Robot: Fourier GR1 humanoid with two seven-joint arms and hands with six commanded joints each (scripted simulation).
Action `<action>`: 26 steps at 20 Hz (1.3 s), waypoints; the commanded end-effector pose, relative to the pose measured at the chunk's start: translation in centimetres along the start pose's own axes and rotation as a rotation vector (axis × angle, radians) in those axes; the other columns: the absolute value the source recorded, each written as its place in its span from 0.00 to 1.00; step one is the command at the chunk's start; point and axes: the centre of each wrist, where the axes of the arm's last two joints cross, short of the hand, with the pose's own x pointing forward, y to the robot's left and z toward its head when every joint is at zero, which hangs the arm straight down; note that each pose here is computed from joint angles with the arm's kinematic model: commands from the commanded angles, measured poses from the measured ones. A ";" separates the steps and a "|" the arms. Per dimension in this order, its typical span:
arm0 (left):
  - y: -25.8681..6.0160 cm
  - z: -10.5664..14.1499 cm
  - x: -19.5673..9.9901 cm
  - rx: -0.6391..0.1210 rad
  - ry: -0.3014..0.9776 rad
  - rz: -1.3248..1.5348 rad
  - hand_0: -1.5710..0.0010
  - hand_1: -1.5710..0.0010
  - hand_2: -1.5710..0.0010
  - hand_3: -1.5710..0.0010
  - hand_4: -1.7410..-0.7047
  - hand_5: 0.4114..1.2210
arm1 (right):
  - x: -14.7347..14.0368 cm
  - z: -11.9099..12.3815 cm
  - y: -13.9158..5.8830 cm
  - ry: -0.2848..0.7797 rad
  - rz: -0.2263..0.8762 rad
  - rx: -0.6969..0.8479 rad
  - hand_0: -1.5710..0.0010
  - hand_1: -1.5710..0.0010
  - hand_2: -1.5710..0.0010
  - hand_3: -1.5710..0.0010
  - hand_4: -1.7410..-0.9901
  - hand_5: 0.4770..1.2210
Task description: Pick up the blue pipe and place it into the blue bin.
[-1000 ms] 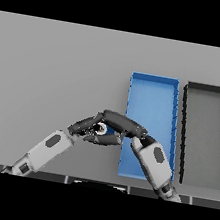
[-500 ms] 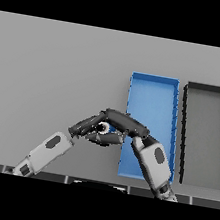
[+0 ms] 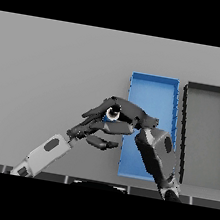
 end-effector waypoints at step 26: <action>1.3 1.1 0.5 0.025 0.034 -0.040 1.00 1.00 1.00 1.00 0.88 0.07 | -2.8 12.5 -14.3 0.381 -0.063 -0.913 0.00 0.00 0.00 0.00 0.32 1.00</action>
